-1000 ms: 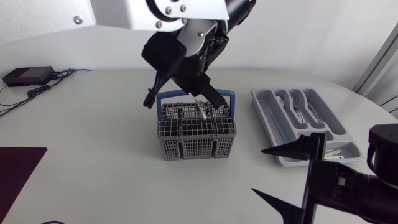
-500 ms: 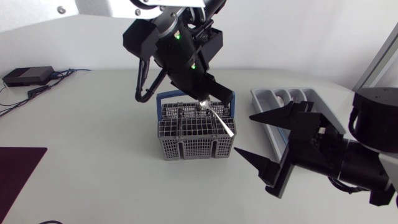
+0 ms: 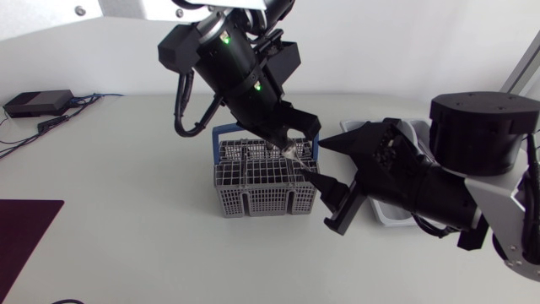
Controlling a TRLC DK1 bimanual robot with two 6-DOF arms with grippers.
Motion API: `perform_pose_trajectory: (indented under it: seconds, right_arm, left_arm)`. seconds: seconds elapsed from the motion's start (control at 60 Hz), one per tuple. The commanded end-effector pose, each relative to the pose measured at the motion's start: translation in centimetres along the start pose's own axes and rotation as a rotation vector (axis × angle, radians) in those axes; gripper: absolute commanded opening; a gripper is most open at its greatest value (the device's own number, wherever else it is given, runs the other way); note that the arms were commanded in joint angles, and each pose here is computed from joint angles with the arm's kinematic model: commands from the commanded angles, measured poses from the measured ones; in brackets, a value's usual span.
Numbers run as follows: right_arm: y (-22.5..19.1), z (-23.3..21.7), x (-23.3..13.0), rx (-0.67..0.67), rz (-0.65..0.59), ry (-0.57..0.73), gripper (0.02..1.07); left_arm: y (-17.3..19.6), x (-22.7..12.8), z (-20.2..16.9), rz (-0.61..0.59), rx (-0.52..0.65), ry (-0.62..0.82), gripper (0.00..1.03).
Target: Unload the cutlery basket into the drawer organizer.
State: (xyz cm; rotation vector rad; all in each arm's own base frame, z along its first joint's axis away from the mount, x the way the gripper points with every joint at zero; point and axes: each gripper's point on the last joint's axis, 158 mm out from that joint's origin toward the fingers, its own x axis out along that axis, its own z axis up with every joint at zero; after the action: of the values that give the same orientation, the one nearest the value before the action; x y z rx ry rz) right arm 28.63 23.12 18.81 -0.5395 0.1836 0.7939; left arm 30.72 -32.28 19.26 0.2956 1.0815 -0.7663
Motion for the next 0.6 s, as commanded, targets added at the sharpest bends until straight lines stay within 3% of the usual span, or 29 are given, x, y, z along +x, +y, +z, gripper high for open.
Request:
perform_pose_trajectory:
  seconds: [0.0, 0.25, 0.5, 0.583]
  right_arm:
    - [-0.4, 0.8, 0.6, 0.033, -0.014, -0.012, 0.55]
    - [0.5, 0.0, 1.7, 0.031, 0.014, 0.020, 0.43]
    - [0.4, -0.3, 2.0, 0.032, 0.014, 0.034, 0.22]
    - [0.5, -0.5, 2.2, 0.032, 0.017, 0.041, 0.21]
  left_arm:
    - [0.0, -0.6, 0.6, -0.027, -0.040, -0.012, 0.14]
    - [0.0, -0.9, 0.9, -0.045, -0.048, -0.020, 0.14]
    - [-0.3, -0.8, 1.0, -0.049, -0.044, -0.019, 0.14]
    - [-0.3, -0.8, 0.9, -0.049, -0.043, -0.016, 0.14]
